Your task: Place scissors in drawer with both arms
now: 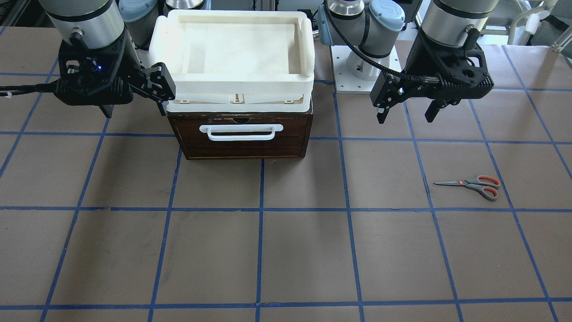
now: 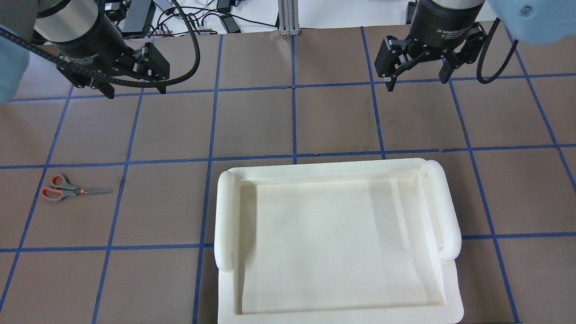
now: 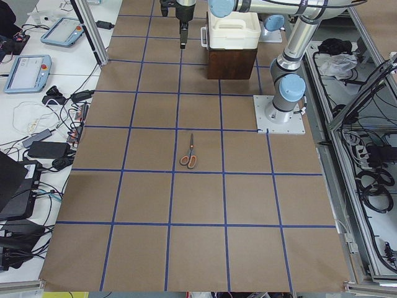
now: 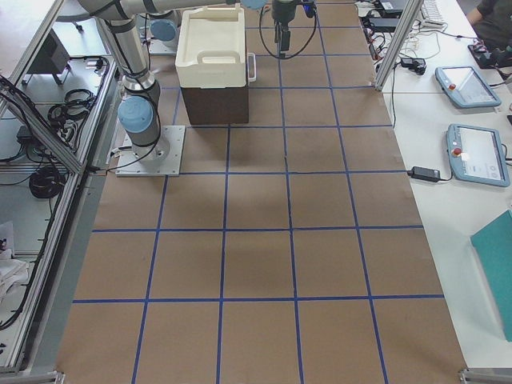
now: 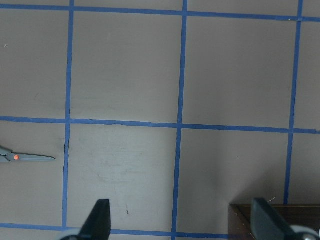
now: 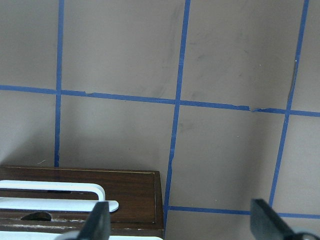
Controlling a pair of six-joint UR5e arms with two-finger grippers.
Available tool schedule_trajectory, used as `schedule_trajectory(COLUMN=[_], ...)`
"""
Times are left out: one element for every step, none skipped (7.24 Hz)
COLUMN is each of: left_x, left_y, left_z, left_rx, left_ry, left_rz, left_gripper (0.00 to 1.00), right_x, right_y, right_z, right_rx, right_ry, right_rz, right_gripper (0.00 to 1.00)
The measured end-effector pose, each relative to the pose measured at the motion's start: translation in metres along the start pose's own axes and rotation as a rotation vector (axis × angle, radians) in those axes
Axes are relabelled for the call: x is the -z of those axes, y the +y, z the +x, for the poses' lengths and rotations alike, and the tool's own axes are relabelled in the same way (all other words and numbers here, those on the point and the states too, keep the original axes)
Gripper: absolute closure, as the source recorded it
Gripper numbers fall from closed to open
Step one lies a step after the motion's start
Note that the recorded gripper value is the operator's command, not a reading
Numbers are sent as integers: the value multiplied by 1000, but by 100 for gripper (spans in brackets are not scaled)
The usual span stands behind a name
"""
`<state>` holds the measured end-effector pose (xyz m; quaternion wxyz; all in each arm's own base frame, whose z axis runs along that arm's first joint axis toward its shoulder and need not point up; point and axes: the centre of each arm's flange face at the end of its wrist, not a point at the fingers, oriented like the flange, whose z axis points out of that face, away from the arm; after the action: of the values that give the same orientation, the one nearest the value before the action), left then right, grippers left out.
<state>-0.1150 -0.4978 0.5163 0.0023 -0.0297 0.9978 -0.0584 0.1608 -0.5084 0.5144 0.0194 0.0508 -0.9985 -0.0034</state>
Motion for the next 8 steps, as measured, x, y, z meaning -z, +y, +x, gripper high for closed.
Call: schedule_trajectory(left_x=[0,0,0,0,0,0,2,2], left_y=[0,0,0,0,0,0,0,-2], left_z=[0,0,-1,-1,-1,-2,-4,-9], left_rx=[-1,-3,-6,-8,-10,-24,-63,-145], left_ry=[0,-1,-2,-3,-5,-9,-11,-13], left_rz=[-1,0,1,0,0,1,4,5], left_gripper=[0,0,0,0,0,0,0,0], right_x=[-2,-1,-2,-3,-4,-9,-17,-29], right_y=[3,7,9,9,7,5,0,-9], right_z=[0,-2,-7,-16,-24,-32,-49,-77], right_rx=[0,2,7,18,56,147,266,385], right_ry=[1,-3,-35,-103,-159,-184,-190,-189], right_rz=[6,13,11,10,7,2,2,18], right_gripper=[0,0,0,0,0,0,0,0])
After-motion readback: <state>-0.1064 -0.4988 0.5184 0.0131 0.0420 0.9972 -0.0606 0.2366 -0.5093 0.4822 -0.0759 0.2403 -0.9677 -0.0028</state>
